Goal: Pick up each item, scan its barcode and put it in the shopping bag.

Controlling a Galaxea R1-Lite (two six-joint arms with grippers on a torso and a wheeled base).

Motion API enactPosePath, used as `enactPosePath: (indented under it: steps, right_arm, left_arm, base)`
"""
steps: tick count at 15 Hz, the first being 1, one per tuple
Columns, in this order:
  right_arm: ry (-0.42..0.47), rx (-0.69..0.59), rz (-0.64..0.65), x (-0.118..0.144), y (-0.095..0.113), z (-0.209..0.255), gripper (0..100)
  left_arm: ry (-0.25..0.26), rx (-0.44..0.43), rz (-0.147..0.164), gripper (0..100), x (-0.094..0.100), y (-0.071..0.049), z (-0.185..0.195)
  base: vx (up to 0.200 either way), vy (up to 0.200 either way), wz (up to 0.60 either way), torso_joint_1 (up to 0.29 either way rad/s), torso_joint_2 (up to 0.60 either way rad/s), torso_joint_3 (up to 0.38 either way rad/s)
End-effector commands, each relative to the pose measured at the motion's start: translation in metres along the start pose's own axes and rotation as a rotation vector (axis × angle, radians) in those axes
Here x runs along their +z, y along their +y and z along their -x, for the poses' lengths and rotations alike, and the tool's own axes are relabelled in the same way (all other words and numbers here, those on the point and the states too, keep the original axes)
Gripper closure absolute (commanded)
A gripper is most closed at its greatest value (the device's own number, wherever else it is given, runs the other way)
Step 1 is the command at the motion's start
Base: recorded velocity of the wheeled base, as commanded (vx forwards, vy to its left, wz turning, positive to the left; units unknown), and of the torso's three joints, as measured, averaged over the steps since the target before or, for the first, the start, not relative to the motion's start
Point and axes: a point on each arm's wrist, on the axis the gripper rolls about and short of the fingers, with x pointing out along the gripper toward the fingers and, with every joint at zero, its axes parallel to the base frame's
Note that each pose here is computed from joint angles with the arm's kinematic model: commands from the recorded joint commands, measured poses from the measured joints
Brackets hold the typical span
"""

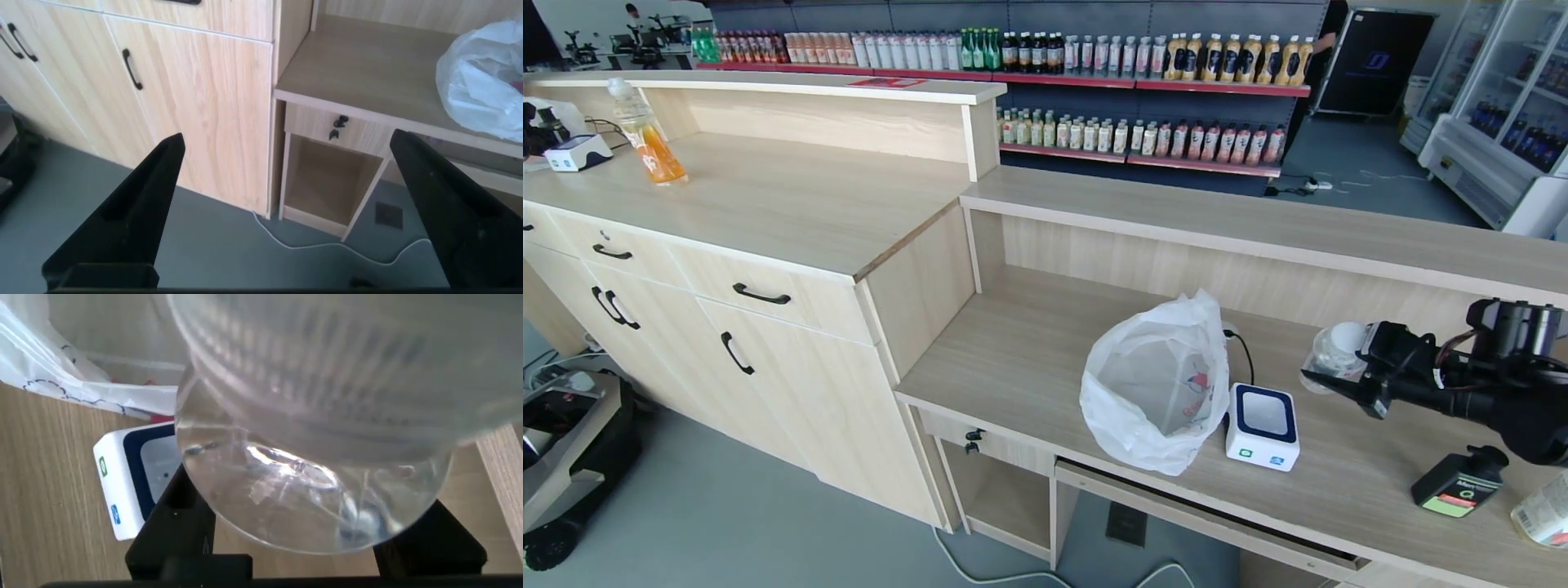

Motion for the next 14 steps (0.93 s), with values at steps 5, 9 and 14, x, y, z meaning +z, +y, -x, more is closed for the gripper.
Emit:
enactPosePath:
  steps: [5,9,14]
  right_arm:
    - [-0.034,0.042,0.033,-0.011,0.006,-0.013,100]
    - [-0.098,0.065,0.092,-0.009,0.008,-0.024,100]
    - [-0.096,0.073,0.104,-0.013,0.011,-0.027,100]
  left_arm:
    - [0.0,0.0,0.0,0,0.0,0.0,0.0]
    - [0.0,0.0,0.0,0,0.0,0.0,0.0]
    - [0.0,0.0,0.0,0,0.0,0.0,0.0]
  base:
    - [0.0,0.0,0.0,0.0,0.0,0.0]
    - [0.0,0.0,0.0,0.0,0.0,0.0]
    - [0.0,0.0,0.0,0.0,0.0,0.0]
